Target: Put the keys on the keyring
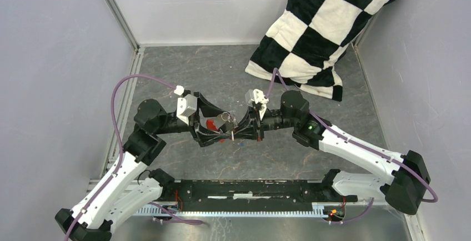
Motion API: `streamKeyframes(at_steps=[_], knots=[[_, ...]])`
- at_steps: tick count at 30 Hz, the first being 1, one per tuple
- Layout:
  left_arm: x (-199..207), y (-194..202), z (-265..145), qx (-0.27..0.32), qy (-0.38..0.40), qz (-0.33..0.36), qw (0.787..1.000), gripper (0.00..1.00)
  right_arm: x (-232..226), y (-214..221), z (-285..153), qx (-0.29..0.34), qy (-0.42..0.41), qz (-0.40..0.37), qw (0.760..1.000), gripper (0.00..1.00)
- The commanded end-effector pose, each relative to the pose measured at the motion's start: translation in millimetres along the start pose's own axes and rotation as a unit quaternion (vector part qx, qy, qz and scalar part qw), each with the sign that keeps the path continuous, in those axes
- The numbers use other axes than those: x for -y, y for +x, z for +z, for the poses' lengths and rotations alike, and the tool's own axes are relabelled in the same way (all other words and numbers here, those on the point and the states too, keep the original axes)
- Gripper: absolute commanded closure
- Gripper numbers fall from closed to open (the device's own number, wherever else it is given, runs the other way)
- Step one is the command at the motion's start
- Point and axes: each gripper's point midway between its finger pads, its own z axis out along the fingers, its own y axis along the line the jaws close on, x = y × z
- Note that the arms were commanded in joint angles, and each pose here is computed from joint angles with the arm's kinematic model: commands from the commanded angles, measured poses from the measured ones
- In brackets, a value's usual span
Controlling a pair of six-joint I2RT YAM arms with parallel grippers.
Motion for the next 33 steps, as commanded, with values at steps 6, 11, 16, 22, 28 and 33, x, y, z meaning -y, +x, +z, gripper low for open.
streamKeyframes(at_steps=[6, 11, 16, 22, 28, 33], knots=[[-41.5, -9.5, -16.5, -0.054, -0.129, 0.066, 0.988, 0.00, 35.1, -5.3, -3.9, -0.037, 0.081, 0.091, 0.992, 1.00], [-118.3, -31.0, -61.3, -0.112, -0.351, 0.135, 0.920, 0.00, 53.5, 59.7, -12.7, -0.123, 0.091, 0.223, 0.963, 1.00], [-134.9, -38.8, -91.5, -0.108, -0.448, 0.118, 0.880, 0.00, 79.8, 109.4, -16.4, -0.174, 0.108, 0.255, 0.945, 1.00], [-149.5, -28.7, -124.6, -0.127, -0.532, 0.071, 0.834, 0.00, 102.6, 150.7, -2.1, -0.194, 0.085, 0.317, 0.924, 1.00], [-164.8, 13.6, -133.3, -0.236, -0.537, 0.000, 0.810, 0.00, 123.5, 182.1, 4.8, -0.225, 0.102, 0.350, 0.904, 0.92], [-180.5, 56.5, -146.0, -0.280, -0.519, -0.076, 0.804, 0.00, 160.1, 205.2, -13.2, -0.249, 0.164, 0.340, 0.892, 0.62]])
